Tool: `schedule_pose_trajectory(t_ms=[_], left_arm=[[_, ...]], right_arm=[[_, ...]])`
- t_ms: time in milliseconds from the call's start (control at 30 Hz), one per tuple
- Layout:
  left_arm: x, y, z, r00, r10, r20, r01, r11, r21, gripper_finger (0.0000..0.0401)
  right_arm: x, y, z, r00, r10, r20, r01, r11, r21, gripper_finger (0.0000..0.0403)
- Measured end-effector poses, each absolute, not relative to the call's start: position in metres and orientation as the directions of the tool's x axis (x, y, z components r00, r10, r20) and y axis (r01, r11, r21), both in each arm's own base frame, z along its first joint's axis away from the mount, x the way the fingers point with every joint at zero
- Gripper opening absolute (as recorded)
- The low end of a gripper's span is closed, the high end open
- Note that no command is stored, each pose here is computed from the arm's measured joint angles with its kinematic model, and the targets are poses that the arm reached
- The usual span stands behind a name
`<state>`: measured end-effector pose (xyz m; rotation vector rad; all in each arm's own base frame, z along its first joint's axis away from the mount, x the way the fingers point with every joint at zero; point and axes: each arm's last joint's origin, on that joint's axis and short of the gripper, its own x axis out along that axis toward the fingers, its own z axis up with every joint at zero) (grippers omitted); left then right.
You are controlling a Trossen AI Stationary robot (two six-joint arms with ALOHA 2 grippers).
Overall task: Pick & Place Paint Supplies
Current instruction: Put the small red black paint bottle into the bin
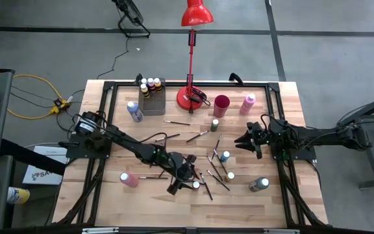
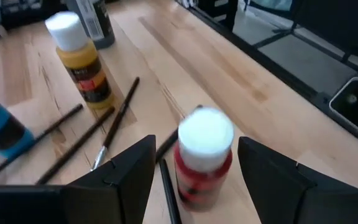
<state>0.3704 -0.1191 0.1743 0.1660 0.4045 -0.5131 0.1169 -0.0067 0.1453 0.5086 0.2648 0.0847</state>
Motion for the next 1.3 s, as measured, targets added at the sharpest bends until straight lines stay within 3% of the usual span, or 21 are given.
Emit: schedule_pose_trajectory(t_ms=[1100,1300], left_arm=[[0.377,-0.124,0.172,0.790,-0.459,-0.407,0.522,0.852,0.052,0.0222],[0.377,-0.124,0.173,0.790,-0.462,-0.403,0.524,0.850,0.053,0.0181]], right_arm=[[0.117,-0.007,0.145,0.963,0.145,-0.227,-0.016,0.871,0.491,0.0122],[0.117,-0.007,0.146,0.963,0.145,-0.226,-0.016,0.871,0.491,0.0122]])
